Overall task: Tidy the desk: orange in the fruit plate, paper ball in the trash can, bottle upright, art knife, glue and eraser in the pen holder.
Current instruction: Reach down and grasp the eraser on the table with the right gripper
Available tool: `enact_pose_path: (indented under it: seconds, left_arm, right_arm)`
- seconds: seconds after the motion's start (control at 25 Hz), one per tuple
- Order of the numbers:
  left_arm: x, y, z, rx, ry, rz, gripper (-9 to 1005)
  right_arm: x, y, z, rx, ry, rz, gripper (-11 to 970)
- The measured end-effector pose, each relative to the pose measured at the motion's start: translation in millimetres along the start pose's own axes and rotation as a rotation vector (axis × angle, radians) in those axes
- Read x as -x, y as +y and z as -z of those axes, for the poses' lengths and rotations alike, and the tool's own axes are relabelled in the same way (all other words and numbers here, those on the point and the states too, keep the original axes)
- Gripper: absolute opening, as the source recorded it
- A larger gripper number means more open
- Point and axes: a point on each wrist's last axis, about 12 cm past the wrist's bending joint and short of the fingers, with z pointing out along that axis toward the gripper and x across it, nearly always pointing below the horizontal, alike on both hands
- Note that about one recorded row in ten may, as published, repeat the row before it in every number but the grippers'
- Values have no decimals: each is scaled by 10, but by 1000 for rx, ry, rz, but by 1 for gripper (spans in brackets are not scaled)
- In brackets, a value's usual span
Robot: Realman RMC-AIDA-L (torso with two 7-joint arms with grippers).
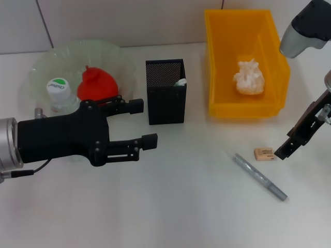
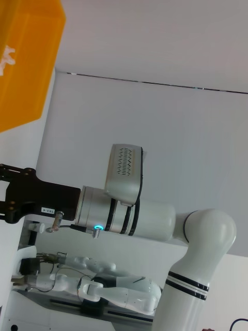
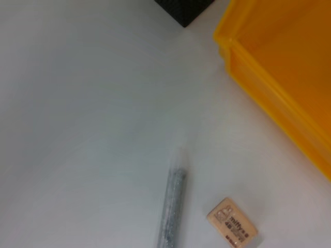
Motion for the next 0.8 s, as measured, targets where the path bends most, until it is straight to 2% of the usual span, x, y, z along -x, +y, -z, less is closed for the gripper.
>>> enact_pose_path:
  seconds: [0.48, 0.8]
  left_arm:
    - [-14, 9, -24, -9, 20, 2, 802]
    - [-16, 10, -24, -9, 21, 3, 802]
  right_arm:
    - [70, -17, -91, -2, 2, 10, 572]
    - [111, -24, -126, -26, 47, 115, 571]
